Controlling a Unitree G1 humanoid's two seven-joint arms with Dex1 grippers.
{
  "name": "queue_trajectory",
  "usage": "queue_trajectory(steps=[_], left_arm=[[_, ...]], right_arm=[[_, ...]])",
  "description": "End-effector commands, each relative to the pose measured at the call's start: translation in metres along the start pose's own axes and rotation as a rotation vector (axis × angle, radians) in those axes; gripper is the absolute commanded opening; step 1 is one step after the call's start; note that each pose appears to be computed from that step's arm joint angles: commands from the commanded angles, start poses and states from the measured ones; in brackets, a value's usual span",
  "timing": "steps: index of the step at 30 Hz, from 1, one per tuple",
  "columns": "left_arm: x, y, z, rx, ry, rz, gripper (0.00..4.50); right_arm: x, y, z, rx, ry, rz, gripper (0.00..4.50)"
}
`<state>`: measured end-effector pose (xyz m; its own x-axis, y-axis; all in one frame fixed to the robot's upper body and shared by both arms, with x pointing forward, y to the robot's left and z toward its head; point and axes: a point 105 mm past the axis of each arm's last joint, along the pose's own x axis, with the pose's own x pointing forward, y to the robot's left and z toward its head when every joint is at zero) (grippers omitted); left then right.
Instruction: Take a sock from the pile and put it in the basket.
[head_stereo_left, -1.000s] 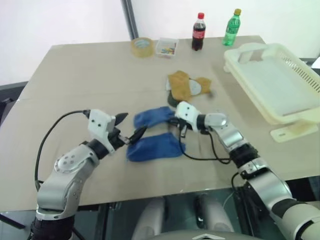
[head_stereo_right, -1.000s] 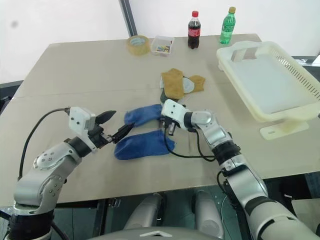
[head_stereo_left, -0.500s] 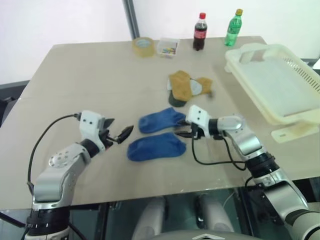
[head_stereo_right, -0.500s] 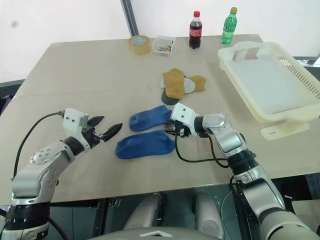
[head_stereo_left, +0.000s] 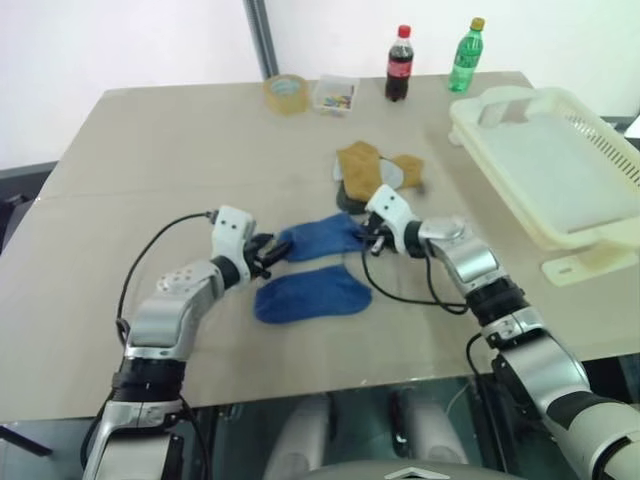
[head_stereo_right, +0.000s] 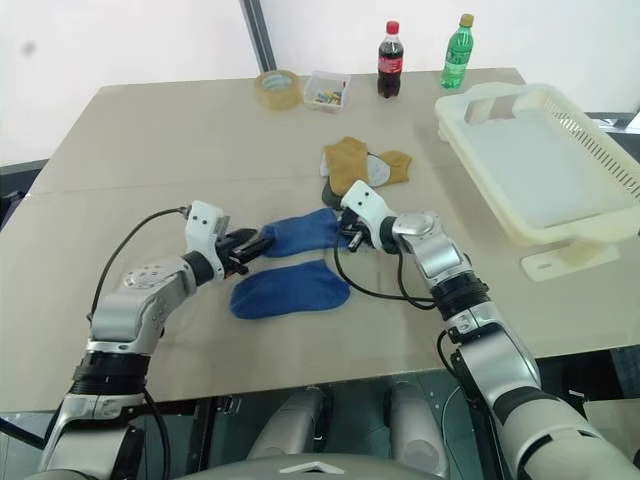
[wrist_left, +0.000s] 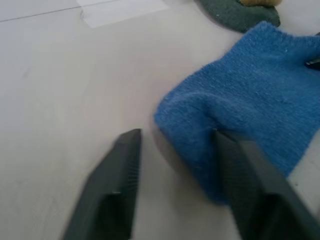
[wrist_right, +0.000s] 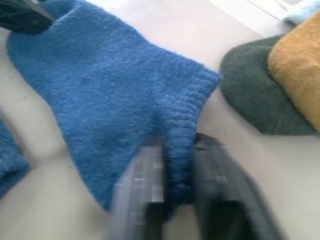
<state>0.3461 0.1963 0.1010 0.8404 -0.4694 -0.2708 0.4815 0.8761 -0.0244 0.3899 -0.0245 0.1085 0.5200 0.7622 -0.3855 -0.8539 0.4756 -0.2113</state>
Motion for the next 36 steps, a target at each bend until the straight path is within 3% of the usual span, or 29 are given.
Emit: queue_trajectory(steps=[1,8,15,18,21,24,29,30,35,36], left_arm=[[-0.025,-0.003,0.032,-0.064,-0.174,-0.057,0.89],[-0.085,-0.026,0.023,-0.068,-0.087,-0.225,0.89],[-0.104,-0.03,0.016,-0.046,-0.012,-0.218,0.89],[-0.09,-0.02,0.013,-0.04,0.005,-0.174,0.89],[-0.054,-0.015,0.018,-0.009,0.004,-0.147,1.64],[-0.023,-0.014,0.02,0.065,0.026,-0.126,2.77],[0.014,-0.009,0.007,0.12,0.098,-0.069,2.77],[0.018,-0.011,0.003,0.122,0.11,-0.082,2.17],[0.02,-0.014,0.007,0.093,0.066,-0.116,0.03],[0.018,-0.013,0.011,0.083,0.048,-0.12,0.03]], right_arm=[[-0.016,-0.002,0.02,-0.023,-0.067,-0.008,0.0],[-0.049,0.05,0.033,-0.084,-0.08,0.146,0.0],[-0.049,0.075,0.025,-0.03,-0.05,0.18,0.0],[-0.042,0.07,0.022,-0.023,-0.043,0.149,0.0],[-0.037,0.056,0.017,-0.026,-0.024,0.091,0.0],[-0.037,0.043,0.011,-0.033,-0.003,0.044,0.0],[-0.038,0.028,0.006,-0.032,0.009,-0.021,0.0],[-0.038,0.026,0.006,-0.029,0.009,-0.03,0.0],[-0.041,0.02,0.007,-0.032,-0.002,-0.058,0.0],[-0.041,0.018,0.008,-0.034,-0.007,-0.065,0.0]])
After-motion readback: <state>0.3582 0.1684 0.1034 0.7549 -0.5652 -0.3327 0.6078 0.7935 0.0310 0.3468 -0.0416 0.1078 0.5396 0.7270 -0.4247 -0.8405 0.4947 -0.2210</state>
